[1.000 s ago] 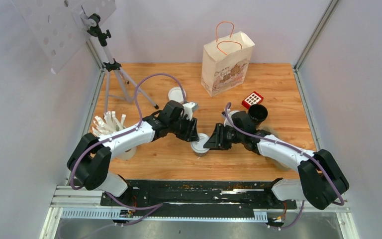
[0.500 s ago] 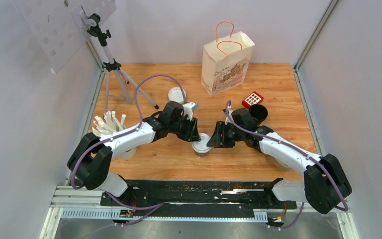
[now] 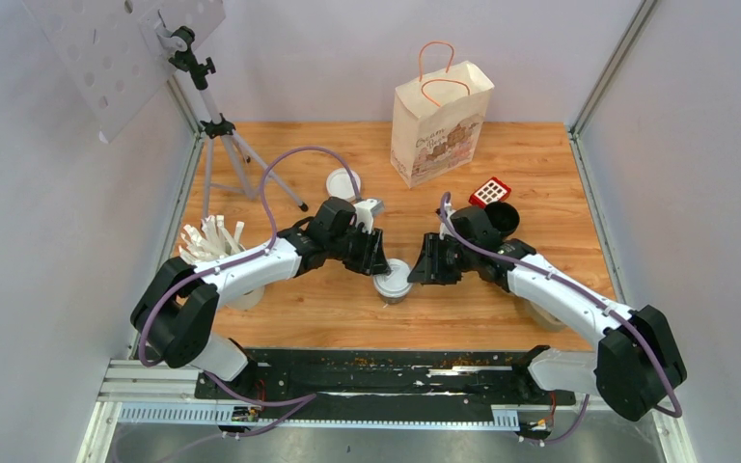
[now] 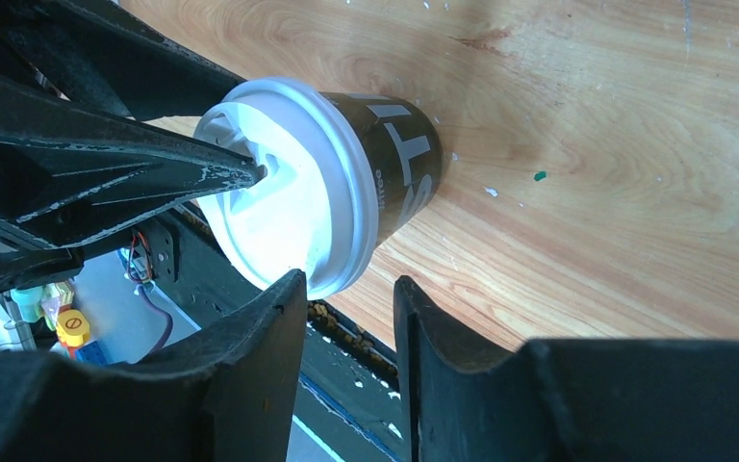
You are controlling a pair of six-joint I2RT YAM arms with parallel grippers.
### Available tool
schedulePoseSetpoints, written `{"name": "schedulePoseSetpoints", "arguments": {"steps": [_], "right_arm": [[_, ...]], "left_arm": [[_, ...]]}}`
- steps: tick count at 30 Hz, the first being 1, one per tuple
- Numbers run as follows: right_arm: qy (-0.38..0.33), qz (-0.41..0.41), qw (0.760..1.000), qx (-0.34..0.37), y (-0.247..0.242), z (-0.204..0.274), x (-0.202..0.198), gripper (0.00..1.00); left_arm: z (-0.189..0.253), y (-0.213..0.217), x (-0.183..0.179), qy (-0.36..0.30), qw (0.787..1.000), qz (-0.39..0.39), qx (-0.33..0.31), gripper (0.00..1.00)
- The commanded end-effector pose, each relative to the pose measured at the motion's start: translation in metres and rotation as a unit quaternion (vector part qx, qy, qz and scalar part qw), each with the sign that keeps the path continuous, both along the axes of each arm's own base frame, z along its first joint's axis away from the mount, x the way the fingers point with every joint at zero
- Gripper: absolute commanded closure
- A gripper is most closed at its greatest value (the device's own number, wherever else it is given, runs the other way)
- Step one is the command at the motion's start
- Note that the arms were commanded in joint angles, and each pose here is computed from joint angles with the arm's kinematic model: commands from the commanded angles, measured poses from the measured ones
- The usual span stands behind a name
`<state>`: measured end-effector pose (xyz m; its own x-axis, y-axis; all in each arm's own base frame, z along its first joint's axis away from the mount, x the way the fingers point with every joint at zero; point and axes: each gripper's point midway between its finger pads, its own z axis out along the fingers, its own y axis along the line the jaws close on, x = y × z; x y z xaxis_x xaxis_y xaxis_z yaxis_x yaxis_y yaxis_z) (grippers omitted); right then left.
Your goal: Pack the takeout coffee
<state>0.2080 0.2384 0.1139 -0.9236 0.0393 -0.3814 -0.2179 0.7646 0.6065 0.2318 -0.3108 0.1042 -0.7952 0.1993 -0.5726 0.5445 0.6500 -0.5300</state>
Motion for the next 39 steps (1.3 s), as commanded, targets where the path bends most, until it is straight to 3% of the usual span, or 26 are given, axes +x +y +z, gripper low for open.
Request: {"name": "schedulePoseSetpoints", "arguments": {"steps": [1,21,39], "right_arm": [[-0.024,0.001,0.999,0.021,0.010,0.025,0.006,0.62],[-0.031,0.015,0.998,0.046,0.029,0.031,0.010,0.68],[-0.020,0.006,1.000,0.013,0.022,0.021,0.012,0.70]], "left_arm": [[-0.022,0.013,-0.007,0.018,0.999,0.007,0.037,0.54],[-0.023,0.014,-0.008,0.019,0.999,0.010,0.036,0.54],[-0.024,0.016,-0.009,0.019,0.999,0.013,0.038,0.55]]}}
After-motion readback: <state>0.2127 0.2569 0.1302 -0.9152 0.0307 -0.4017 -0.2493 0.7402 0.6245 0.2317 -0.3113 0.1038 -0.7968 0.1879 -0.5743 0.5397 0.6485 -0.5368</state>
